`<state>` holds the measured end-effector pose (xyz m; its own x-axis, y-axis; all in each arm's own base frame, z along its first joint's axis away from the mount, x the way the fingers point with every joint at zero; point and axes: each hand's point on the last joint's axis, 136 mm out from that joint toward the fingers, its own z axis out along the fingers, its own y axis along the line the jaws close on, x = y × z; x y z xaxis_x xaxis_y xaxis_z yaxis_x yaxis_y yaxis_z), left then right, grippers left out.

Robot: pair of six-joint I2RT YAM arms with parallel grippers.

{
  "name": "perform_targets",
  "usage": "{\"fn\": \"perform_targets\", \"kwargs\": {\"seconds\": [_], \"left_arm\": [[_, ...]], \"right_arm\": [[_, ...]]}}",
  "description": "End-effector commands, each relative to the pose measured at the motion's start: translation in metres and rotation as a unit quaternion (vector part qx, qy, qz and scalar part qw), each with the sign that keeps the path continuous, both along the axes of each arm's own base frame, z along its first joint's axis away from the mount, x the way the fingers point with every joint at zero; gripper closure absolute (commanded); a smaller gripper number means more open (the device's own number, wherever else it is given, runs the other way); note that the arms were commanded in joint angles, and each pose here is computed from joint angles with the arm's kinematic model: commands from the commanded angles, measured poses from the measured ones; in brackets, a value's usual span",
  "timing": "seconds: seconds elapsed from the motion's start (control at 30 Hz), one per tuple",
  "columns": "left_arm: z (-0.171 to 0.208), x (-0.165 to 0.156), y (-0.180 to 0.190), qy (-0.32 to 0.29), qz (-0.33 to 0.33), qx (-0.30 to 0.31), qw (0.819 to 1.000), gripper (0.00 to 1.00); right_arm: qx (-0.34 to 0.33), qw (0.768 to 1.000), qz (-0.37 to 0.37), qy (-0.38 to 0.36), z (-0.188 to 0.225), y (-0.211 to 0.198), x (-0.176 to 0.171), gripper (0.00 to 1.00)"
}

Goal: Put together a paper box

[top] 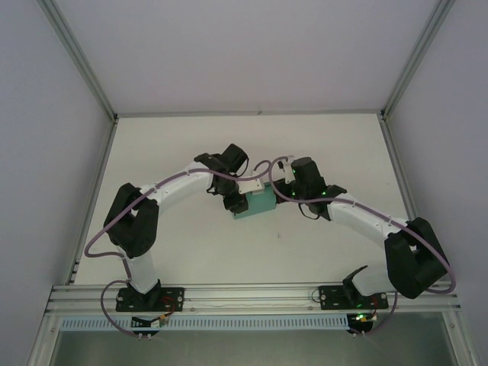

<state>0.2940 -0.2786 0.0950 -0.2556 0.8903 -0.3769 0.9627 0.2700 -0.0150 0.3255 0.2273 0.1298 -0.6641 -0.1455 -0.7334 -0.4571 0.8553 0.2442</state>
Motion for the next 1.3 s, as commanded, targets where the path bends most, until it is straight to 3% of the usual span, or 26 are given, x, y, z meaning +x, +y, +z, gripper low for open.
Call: {"fn": "perform_targets", "kwargs": {"seconds": [0.0, 0.2, 0.37, 0.57, 0.6, 0.63, 0.73, 0.9, 1.07, 1.27], "left_arm": [[-0.011, 0.000, 0.006, 0.006, -0.007, 0.015, 1.000, 0.72], [-0.007, 0.003, 0.006, 0.004, 0.001, 0.010, 1.000, 0.69], [-0.001, 0.007, 0.005, 0.002, 0.016, 0.001, 1.000, 0.60], [0.024, 0.008, -0.001, -0.003, 0.045, -0.030, 0.999, 0.22], [0.030, 0.008, -0.002, -0.006, 0.051, -0.037, 0.998, 0.05], [0.036, 0.010, -0.001, -0.016, 0.062, -0.045, 0.997, 0.00], [0.053, 0.022, 0.010, -0.059, 0.132, -0.055, 0.988, 0.00], [0.067, 0.031, 0.049, -0.105, 0.278, -0.036, 0.954, 0.01], [0.060, 0.009, 0.062, -0.072, 0.344, -0.068, 0.934, 0.23], [0.056, 0.009, 0.052, -0.045, 0.367, -0.101, 0.924, 0.51]], "right_arm": [[-0.020, 0.999, -0.007, 0.033, -0.039, -0.007, -0.015, 0.96], [-0.044, 0.999, -0.005, 0.007, -0.046, -0.010, -0.024, 0.96], [-0.027, 0.999, -0.017, -0.017, -0.050, -0.009, -0.029, 0.96], [-0.035, 0.999, -0.027, -0.026, -0.045, -0.004, -0.029, 0.96], [-0.038, 0.998, -0.033, -0.026, -0.045, -0.005, -0.028, 0.97], [-0.041, 0.998, -0.038, -0.026, -0.045, -0.005, -0.027, 0.96], [-0.045, 0.998, -0.041, -0.022, -0.045, -0.003, -0.029, 0.96], [-0.056, 0.997, -0.051, -0.004, -0.044, -0.002, -0.031, 0.95], [-0.067, 0.996, -0.054, 0.015, -0.041, -0.002, -0.032, 0.94], [-0.070, 0.996, -0.046, 0.035, -0.044, 0.002, -0.034, 0.94]]}}
